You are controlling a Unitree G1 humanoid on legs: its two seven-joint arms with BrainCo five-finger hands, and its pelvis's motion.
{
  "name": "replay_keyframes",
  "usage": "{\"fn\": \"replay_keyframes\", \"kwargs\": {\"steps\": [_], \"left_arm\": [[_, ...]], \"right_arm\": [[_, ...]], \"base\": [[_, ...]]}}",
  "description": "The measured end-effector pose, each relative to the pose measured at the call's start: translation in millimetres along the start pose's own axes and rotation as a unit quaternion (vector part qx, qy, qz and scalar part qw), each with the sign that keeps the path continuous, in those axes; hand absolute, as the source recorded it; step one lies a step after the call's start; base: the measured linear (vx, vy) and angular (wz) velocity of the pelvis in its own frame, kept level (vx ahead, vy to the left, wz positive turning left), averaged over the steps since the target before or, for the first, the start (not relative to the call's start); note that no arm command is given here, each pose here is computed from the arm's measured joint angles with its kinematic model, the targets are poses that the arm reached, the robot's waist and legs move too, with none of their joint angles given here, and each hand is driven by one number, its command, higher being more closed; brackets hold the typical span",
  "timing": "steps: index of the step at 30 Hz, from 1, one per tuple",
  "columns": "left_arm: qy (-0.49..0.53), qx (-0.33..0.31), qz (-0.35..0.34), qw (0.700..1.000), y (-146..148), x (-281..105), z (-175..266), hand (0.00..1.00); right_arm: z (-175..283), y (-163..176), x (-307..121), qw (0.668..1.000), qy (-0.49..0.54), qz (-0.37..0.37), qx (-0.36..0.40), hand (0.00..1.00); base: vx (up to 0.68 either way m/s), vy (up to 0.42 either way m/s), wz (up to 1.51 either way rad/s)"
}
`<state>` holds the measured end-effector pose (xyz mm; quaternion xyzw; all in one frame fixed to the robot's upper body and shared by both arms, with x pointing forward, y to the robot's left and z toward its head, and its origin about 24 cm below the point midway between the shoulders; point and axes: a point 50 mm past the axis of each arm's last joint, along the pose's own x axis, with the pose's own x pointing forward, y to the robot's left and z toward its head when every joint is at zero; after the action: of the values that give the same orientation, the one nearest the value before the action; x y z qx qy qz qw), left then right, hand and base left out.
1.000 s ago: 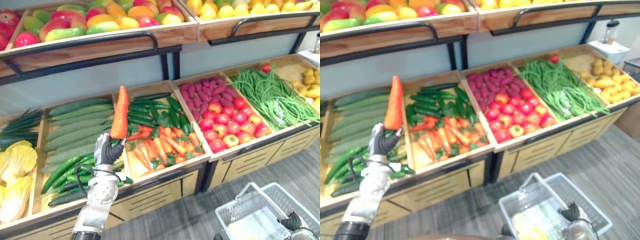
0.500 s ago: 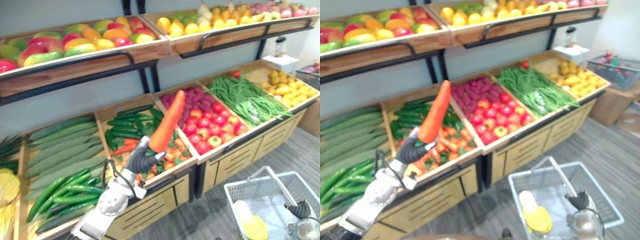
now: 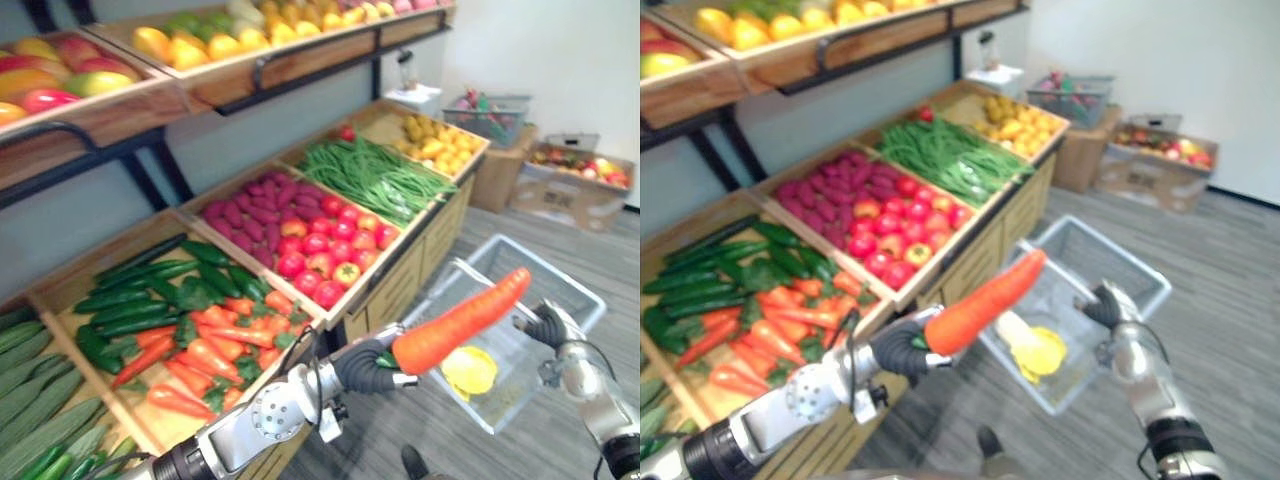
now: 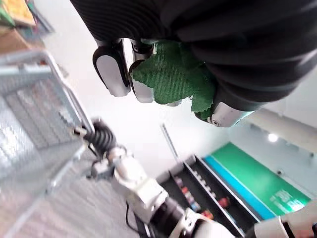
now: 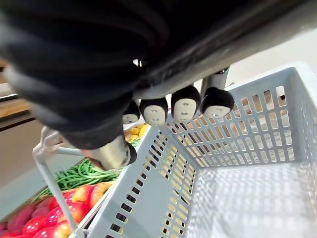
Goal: Pick vegetable in the basket
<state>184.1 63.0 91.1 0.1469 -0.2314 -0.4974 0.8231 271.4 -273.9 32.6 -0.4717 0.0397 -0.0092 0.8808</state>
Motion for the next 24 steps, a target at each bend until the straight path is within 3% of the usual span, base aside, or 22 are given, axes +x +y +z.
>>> {"fn": "replay_keyframes", "kwargs": {"steps": [5,15,24], "left_arm": [[0.007,0.005,-0.050,0.999,-12.7,5.9,-6.8,1.00],[0.070,0.031,-0.118,0.990,-43.3,8.6,-44.5,1.00],[0.195,0.079,-0.104,0.972,-31.2,16.3,-101.3,1.00]], "right_arm": [[40.7,4.6,7.5,0.994,-0.098,0.038,-0.019,1.00],[75.5,24.6,-1.7,0.976,-0.184,0.114,-0.015,1.00],[95.5,36.4,-10.9,0.959,-0.234,0.163,0.004,1.00]], "base": [[0.01,0.003,-0.45],[0.00,-0.009,-0.14],[0.00,-0.004,-0.04]]}}
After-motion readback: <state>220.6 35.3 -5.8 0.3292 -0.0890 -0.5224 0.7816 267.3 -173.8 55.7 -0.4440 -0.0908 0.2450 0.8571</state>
